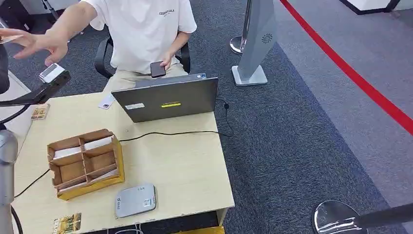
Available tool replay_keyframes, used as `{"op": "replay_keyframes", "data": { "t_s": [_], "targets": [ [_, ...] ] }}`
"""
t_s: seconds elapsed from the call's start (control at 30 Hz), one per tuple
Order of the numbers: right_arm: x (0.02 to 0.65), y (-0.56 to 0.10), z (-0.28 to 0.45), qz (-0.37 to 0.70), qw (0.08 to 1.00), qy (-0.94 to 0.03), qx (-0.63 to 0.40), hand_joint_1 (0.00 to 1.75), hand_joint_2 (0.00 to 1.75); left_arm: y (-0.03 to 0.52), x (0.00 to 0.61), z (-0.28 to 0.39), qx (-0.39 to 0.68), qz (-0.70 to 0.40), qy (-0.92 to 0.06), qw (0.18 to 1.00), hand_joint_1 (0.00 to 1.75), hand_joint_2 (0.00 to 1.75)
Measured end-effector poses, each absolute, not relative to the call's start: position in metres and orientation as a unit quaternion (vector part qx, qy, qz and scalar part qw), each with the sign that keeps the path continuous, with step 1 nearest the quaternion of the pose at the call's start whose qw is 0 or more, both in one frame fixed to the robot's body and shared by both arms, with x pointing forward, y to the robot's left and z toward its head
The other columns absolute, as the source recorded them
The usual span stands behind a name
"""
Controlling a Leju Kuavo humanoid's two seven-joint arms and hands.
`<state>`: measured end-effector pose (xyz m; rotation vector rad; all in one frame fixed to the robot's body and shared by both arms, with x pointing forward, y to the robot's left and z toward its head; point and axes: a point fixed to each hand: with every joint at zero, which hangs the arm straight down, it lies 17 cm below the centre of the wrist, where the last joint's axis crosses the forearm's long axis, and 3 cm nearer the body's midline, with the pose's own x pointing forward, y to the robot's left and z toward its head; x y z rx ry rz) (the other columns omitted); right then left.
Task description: Pass the card to the sensor for recognition and then transmit it.
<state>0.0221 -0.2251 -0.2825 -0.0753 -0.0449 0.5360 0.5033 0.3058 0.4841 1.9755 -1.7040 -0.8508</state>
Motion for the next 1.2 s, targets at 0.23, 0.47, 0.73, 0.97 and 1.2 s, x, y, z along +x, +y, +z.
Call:
{"op": "replay_keyframes", "data": {
  "t_s": [0.23,0.47,0.73,0.97,1.2],
  "targets": [
    [0.022,-0.226,-0.283,0.263,0.964,-0.021,-0.038,0.0,1.75,0.31,0.51,0.476,0.701,-0.308,-0.606,0.214,0.0,1.75],
    [0.022,-0.226,-0.283,0.259,0.965,-0.021,-0.037,0.0,1.75,0.312,0.516,0.468,0.694,-0.315,-0.606,0.228,0.0,1.75],
    [0.022,-0.226,-0.283,0.259,0.965,-0.021,-0.036,0.0,1.75,0.314,0.519,0.466,0.693,-0.318,-0.605,0.231,0.0,1.75],
    [0.022,-0.226,-0.283,0.258,0.965,-0.021,-0.037,0.0,1.75,0.314,0.52,0.464,0.691,-0.32,-0.603,0.236,0.0,1.75],
    [0.021,-0.228,-0.283,0.25,0.967,-0.019,-0.038,0.0,1.75,0.346,0.523,0.46,0.708,-0.325,-0.576,0.246,0.0,1.75]
  ]
}}
